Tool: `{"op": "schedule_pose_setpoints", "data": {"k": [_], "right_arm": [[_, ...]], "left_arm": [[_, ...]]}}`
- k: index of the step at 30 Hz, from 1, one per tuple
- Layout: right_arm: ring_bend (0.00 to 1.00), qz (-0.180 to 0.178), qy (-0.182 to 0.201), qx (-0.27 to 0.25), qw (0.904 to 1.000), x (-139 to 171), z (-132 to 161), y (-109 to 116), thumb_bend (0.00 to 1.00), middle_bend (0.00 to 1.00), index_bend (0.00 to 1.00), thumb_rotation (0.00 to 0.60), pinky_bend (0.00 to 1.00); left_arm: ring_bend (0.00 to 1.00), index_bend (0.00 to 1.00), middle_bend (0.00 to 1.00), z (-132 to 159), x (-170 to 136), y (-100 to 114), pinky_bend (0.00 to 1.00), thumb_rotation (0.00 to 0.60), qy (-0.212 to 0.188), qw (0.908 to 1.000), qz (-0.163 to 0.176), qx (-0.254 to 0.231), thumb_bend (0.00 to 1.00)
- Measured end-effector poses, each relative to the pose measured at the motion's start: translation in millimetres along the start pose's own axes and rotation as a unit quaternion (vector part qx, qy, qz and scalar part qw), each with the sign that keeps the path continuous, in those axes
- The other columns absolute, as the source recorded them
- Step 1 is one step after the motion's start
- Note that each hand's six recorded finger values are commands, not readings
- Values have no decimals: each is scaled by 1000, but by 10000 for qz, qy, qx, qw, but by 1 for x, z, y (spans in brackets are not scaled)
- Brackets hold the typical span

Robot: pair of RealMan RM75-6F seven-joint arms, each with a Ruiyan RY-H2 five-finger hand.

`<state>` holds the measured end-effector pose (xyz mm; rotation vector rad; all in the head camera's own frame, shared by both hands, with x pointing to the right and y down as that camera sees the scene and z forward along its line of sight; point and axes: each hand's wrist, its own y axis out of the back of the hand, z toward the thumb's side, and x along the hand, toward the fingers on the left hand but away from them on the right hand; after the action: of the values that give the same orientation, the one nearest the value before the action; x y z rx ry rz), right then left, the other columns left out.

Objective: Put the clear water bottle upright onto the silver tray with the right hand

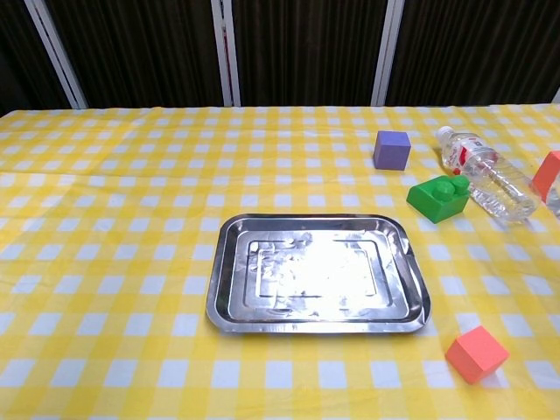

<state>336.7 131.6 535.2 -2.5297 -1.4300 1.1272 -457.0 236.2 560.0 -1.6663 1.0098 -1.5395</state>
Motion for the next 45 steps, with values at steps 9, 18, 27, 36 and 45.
{"op": "schedule_pose_setpoints", "data": {"k": [9,18,27,36,45], "right_arm": [[450,762,421,-66,9962,-26,30,-79,568,734,897,600,0],[451,1299,728,-375,9881,-60,63,-172,569,734,897,600,0],[450,1299,765,-648,9864,-98,82,-230,569,734,897,600,0],[450,538,830,-633,9931,-115,79,-204,569,734,898,600,0],[450,363,588,-561,9960,-105,51,-177,569,734,897,600,0]], "left_arm": [[0,9,0,-2,-1,4,0,600,-29,9999,14,-111,141],[0,9,0,-1,-2,2,0,600,-103,9999,-49,-124,141],[0,9,0,-8,-5,7,0,600,-34,9998,5,-200,141],[0,9,0,-14,-9,11,0,600,46,9997,31,-224,141],[0,9,0,-14,-9,9,0,600,75,9998,1,-180,141]]}}
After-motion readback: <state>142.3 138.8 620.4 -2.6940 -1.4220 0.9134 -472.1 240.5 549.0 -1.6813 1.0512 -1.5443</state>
